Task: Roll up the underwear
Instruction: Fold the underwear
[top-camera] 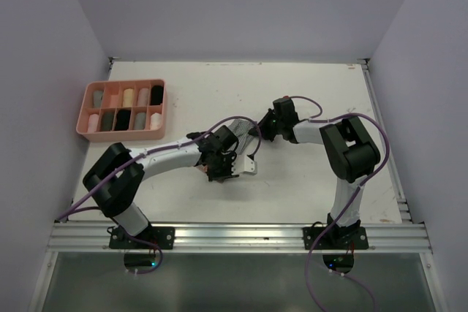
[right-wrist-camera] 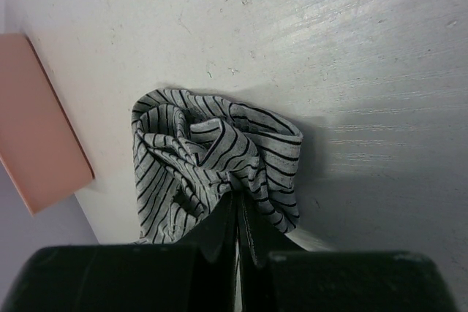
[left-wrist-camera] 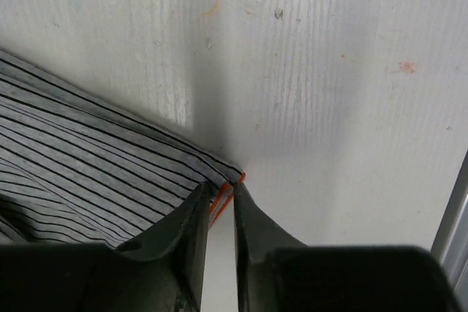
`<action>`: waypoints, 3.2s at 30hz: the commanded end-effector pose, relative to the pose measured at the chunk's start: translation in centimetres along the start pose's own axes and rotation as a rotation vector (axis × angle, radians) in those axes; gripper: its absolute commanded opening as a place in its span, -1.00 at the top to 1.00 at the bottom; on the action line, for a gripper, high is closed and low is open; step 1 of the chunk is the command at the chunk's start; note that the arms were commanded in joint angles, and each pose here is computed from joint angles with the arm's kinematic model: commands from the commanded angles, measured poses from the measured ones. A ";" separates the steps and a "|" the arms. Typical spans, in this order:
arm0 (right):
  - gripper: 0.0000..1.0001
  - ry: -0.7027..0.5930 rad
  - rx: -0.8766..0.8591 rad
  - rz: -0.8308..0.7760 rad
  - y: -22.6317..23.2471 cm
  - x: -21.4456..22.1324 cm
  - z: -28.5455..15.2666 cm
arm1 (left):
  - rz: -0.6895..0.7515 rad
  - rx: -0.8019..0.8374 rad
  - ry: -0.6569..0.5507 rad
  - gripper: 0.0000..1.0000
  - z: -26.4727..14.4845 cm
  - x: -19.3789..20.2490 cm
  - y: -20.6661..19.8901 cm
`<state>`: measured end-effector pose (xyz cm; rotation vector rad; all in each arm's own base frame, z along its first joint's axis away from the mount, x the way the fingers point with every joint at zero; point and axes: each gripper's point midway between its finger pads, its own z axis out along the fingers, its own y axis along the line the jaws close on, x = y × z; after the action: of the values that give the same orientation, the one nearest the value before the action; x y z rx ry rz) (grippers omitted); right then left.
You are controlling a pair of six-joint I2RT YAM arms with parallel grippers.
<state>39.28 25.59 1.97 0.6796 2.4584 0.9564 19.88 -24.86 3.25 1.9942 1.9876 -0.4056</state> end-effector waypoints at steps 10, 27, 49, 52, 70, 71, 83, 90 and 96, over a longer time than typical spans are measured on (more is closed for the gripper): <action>0.92 0.009 0.065 -0.056 0.0 -0.8 -0.8 | -0.008 0.017 -0.033 0.18 -0.4 -0.5 -0.7; 0.52 0.086 0.192 -0.177 0.2 -1.3 -2.5 | -0.026 -0.095 -0.118 -0.27 -5.3 -3.8 1.0; 0.64 0.037 -0.002 -0.248 6.3 1.3 -10.1 | -0.677 -0.269 -0.192 -0.04 -10.9 7.5 10.2; 0.66 0.080 -0.053 -0.260 8.0 4.3 -9.4 | -0.720 -0.264 -0.145 -0.06 -9.0 9.2 9.7; 0.75 0.287 -0.165 -0.156 10.4 16.0 -3.8 | -0.850 -0.117 -0.237 -0.18 -6.9 11.0 9.6; 0.76 0.290 -0.139 -0.155 9.7 16.3 -3.7 | -0.855 -0.111 -0.245 -0.18 -6.9 10.9 9.7; 0.76 0.287 -0.039 -0.170 5.9 18.5 -1.5 | -0.909 -0.072 -0.260 -0.04 -5.3 10.8 9.8; 0.74 0.293 -0.036 -0.170 5.7 18.7 -1.2 | -0.894 -0.056 -0.272 0.26 -5.5 10.5 9.6; 0.59 0.262 -0.110 -0.189 9.0 17.6 -3.8 | -0.886 -0.031 -0.287 0.50 -5.8 10.0 8.9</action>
<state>24.65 39.08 3.22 0.3160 2.7256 1.1013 28.60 -12.76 3.66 0.8530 2.5812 -0.7282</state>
